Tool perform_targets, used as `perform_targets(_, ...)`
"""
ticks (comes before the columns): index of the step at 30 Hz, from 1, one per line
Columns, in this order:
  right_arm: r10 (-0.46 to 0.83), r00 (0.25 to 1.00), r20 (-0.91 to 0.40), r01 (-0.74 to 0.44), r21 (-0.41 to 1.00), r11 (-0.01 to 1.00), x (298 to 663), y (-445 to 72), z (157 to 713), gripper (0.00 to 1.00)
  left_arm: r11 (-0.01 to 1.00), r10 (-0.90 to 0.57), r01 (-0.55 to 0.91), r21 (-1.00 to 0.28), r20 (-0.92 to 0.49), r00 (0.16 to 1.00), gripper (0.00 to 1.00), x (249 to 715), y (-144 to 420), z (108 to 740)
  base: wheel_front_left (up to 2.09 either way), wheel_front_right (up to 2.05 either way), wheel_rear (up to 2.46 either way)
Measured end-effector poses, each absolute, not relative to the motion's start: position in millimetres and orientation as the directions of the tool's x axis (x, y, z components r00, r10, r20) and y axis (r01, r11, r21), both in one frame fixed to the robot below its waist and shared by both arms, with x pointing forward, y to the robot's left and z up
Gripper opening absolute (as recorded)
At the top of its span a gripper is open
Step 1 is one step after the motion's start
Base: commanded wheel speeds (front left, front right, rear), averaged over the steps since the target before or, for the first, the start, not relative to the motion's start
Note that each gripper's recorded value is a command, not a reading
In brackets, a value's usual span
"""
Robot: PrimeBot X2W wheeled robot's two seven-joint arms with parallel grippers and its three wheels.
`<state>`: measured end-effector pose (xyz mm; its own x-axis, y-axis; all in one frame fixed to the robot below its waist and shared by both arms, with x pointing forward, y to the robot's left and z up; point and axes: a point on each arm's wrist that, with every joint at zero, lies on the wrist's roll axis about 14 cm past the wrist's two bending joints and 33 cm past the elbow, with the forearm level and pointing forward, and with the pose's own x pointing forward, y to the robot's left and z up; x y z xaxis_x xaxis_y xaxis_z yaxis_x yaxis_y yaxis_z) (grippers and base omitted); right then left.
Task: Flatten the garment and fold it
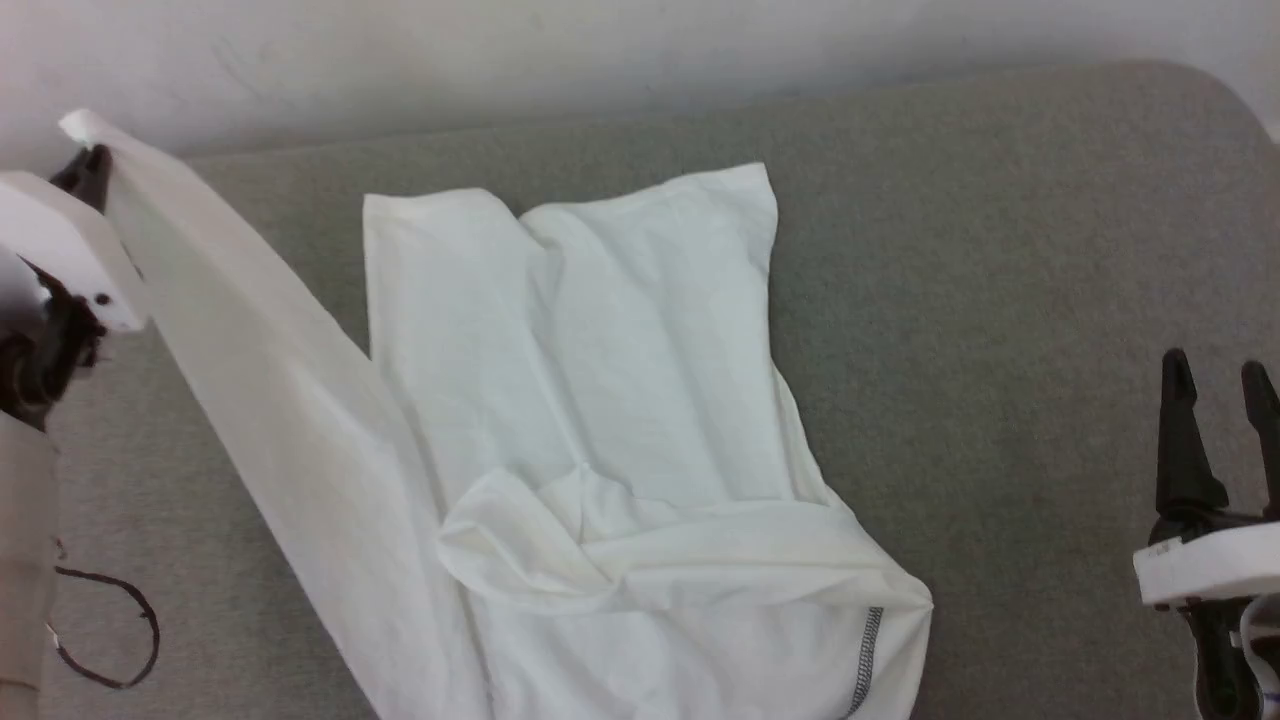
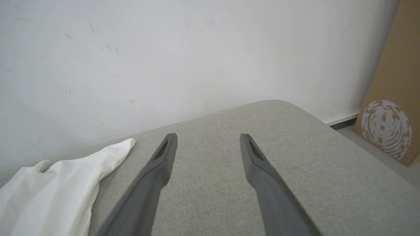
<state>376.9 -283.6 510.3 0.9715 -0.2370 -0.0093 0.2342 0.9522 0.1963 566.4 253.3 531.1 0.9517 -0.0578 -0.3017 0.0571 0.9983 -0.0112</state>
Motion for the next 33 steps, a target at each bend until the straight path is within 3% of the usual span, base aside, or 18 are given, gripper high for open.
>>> perform_targets(8,-0.199,0.980,0.033,0.187,0.225,0.956,366,-271,528,1.00,0.971,-0.236,0.238,0.004,-0.107,0.966,0.00,508,190,600,0.00,0.00,0.00)
perform_targets(16,-0.125,0.990,0.060,0.106,0.253,0.962,372,-247,537,1.00,0.900,-0.431,0.421,-0.112,-0.078,0.899,0.00,430,79,596,0.00,0.00,0.00)
perform_targets(24,-0.114,0.993,0.044,0.099,0.262,0.960,373,-243,533,1.00,0.782,-0.623,0.589,-0.205,-0.215,0.752,0.00,378,-27,533,0.00,0.00,0.00)
perform_targets(33,-0.148,0.989,-0.010,0.145,0.261,0.954,372,-254,516,1.00,0.719,-0.690,0.638,-0.275,-0.384,0.613,0.00,341,-69,456,0.00,0.00,0.00)
